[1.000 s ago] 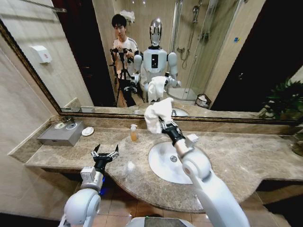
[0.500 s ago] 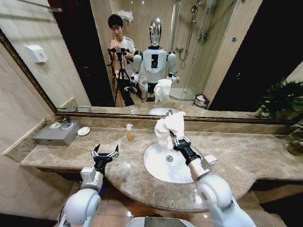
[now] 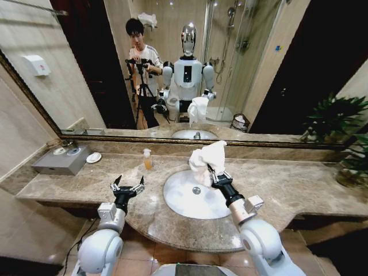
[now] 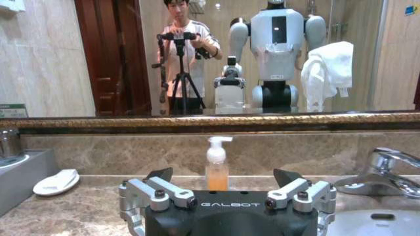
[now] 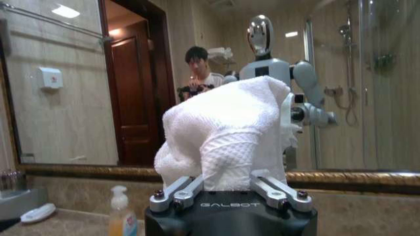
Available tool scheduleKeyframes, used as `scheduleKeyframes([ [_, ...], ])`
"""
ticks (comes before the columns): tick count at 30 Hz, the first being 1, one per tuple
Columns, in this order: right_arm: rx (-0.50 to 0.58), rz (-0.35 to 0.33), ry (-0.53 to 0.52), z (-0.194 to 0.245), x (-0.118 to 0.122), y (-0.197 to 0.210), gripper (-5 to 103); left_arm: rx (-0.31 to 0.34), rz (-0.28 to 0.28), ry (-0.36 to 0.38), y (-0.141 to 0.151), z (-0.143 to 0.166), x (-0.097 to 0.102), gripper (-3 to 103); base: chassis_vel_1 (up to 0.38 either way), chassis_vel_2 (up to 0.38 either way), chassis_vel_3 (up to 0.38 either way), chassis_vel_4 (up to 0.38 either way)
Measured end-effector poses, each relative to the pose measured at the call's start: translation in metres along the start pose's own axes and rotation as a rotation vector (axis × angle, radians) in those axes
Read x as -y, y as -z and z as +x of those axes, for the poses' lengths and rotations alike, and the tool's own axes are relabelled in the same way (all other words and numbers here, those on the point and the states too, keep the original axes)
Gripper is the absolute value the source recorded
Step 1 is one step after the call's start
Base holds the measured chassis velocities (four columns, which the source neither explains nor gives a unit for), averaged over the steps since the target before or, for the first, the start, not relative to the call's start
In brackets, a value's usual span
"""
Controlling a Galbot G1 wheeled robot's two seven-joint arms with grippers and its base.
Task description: Pick up the towel from the sink counter and wipe the mirror surface.
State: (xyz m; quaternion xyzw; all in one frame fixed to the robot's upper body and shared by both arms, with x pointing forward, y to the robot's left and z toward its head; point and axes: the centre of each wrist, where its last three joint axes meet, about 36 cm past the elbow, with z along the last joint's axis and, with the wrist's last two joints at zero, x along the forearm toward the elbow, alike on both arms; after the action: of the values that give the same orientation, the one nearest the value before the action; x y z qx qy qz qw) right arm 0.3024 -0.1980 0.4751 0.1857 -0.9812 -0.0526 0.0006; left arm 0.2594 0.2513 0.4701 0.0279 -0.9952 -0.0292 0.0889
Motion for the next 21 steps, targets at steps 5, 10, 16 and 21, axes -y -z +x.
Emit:
scheduleKeyframes([
  [5,-0.020,0.002,-0.005,-0.003,0.003,-0.012,10,0.000,0.000,0.000,0.000,0.000,0.000,100,-0.089,-0.133,0.092,0.121],
  [10,-0.045,0.015,-0.001,-0.007,0.003,-0.025,10,0.000,0.000,0.000,0.000,0.000,0.000,100,-0.096,-0.143,0.093,0.129],
  [16,-0.116,0.080,0.028,-0.022,0.010,-0.042,10,0.000,0.000,0.000,0.000,0.000,0.000,100,-0.038,-0.052,0.033,0.047],
  [21,-0.221,0.167,0.071,-0.053,0.031,-0.067,10,0.000,0.000,0.000,0.000,0.000,0.000,100,0.017,0.021,-0.008,-0.010],
])
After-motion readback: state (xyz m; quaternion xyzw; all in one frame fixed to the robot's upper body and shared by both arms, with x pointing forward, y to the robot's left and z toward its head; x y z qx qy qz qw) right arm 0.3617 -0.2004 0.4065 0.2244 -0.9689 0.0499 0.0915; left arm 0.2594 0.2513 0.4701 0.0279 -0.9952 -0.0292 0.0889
